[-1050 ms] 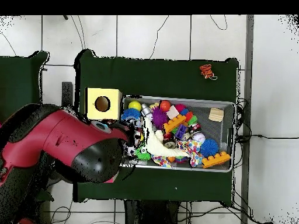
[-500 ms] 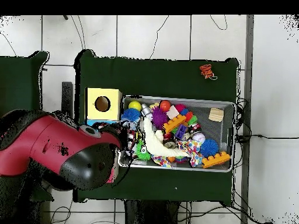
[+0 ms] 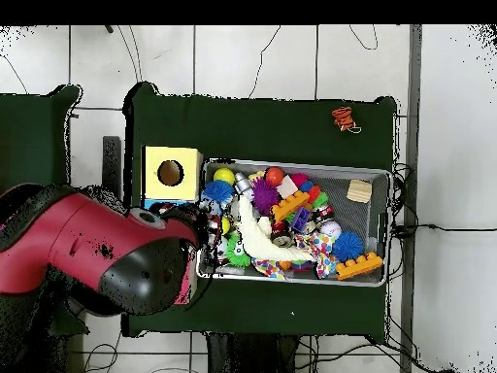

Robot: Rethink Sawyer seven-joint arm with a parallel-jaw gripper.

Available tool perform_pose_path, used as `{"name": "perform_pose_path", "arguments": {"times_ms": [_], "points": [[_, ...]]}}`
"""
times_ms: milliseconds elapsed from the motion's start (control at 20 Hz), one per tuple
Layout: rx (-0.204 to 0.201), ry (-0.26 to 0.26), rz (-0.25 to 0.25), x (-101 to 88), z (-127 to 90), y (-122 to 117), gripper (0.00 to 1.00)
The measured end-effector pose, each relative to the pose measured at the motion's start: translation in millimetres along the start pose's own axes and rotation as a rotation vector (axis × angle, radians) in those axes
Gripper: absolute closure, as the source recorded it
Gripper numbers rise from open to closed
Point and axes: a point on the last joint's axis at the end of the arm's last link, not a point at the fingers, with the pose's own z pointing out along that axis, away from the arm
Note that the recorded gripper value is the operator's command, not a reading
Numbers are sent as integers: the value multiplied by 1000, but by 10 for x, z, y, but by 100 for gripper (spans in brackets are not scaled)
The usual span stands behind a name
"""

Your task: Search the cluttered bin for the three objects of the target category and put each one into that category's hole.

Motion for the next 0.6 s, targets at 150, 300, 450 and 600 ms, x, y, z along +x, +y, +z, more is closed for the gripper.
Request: {"name": "perform_pose_path", "arguments": {"times_ms": [150, 300, 450, 600], "points": [[-20, -7, 3, -5, 33, 29, 100], [-39, -12, 5, -8, 69, 59, 100], [-55, -16, 7, -7, 114, 89, 100], [-65, -16, 7, 0, 164, 114, 100]]}}
